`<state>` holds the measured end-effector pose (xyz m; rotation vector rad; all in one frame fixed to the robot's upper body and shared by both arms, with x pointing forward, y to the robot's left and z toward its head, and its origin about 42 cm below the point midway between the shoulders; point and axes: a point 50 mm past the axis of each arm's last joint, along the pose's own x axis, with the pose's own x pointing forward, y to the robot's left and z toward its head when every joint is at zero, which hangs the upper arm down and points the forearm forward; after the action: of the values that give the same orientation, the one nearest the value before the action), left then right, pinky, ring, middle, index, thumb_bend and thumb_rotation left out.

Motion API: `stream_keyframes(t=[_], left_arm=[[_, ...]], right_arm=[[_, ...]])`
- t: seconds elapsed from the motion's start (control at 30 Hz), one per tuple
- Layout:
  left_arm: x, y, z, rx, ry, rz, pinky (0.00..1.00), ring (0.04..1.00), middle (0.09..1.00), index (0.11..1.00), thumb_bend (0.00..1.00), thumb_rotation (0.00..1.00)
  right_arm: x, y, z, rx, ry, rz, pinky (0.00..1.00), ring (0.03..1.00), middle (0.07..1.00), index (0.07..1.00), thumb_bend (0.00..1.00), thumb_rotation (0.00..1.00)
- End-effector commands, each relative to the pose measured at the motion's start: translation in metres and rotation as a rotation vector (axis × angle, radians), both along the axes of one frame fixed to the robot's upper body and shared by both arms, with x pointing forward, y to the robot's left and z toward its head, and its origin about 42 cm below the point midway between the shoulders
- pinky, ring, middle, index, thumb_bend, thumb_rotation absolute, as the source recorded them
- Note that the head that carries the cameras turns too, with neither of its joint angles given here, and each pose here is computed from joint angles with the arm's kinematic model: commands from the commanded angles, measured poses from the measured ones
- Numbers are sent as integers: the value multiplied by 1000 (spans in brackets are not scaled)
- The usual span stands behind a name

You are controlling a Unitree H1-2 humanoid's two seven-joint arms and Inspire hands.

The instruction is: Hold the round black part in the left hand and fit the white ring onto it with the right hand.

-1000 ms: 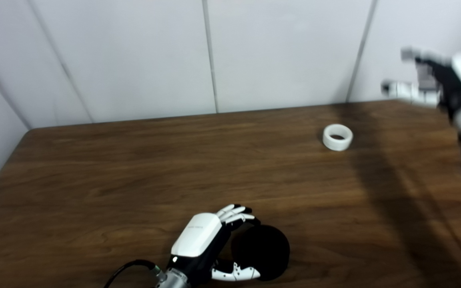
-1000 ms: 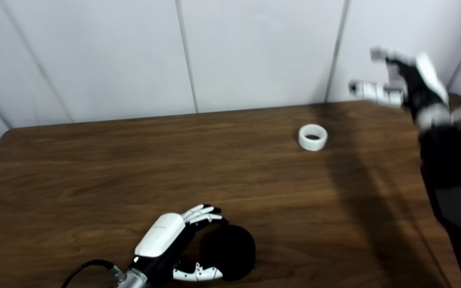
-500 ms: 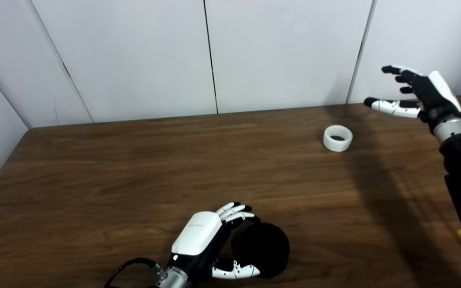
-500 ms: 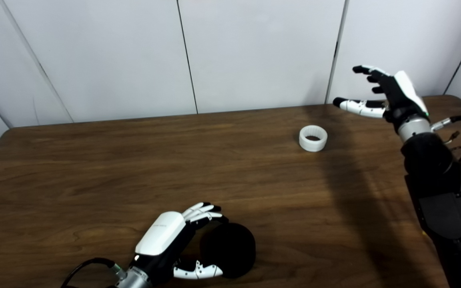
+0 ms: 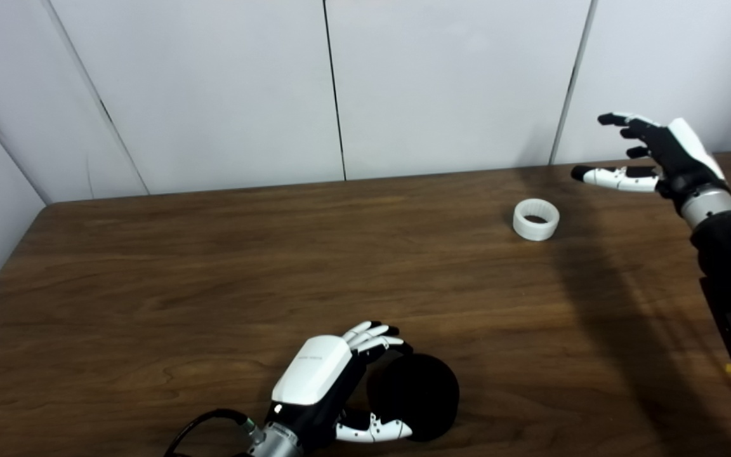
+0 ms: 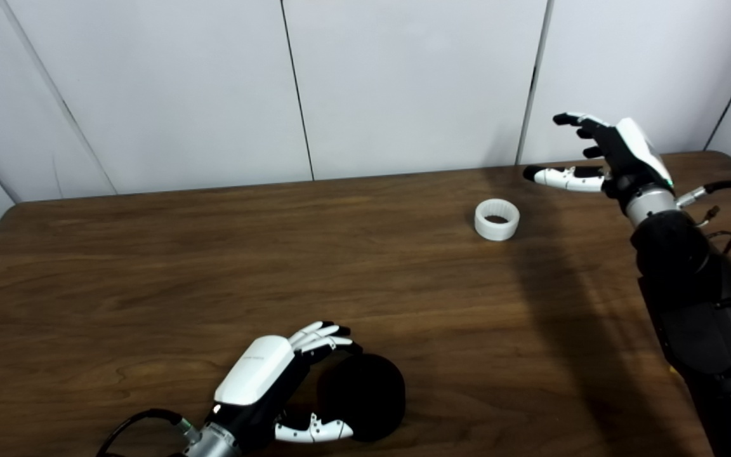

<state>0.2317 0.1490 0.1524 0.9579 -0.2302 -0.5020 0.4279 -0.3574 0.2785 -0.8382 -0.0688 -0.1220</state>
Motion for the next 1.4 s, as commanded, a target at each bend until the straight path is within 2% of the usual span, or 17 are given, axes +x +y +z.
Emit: stream_keyframes(t=[0.0, 0.23, 0.37, 0.53, 0.67, 0.87, 1.03, 1.37], left_arm=[[-2, 10, -16, 94, 49, 7, 797, 932, 892, 746, 910, 443], [-2, 11, -17, 96, 42, 4, 788, 927, 888, 744, 910, 453], [-2, 11, -14, 100, 47, 4, 791, 932, 892, 748, 908, 452], [-1, 12, -14, 94, 46, 2, 783, 932, 890, 747, 906, 462], [-1, 12, -14, 92, 45, 4, 778, 932, 890, 745, 907, 448], [0, 13, -13, 92, 47, 7, 774, 929, 887, 746, 911, 445], [-1, 14, -13, 89, 43, 5, 768, 926, 886, 744, 908, 447], [-2, 15, -10, 84, 42, 5, 770, 931, 890, 746, 903, 446]], right_arm=[[10, 0, 31, -33, -85, 8, 807, 896, 905, 841, 777, 366], [16, 2, 15, -65, -67, 19, 807, 884, 886, 819, 802, 330], [20, 7, 8, -63, -52, 43, 849, 897, 884, 810, 805, 313], [24, 14, 0, -98, -10, 56, 861, 918, 902, 799, 812, 342], [24, 21, -8, -123, 25, 67, 808, 905, 911, 792, 837, 363], [23, 29, -19, -150, 65, 90, 832, 916, 918, 800, 832, 369], [23, 36, -28, -139, 79, 95, 791, 896, 909, 788, 842, 340], [26, 39, -45, -119, 119, 96, 782, 906, 923, 796, 843, 337]])
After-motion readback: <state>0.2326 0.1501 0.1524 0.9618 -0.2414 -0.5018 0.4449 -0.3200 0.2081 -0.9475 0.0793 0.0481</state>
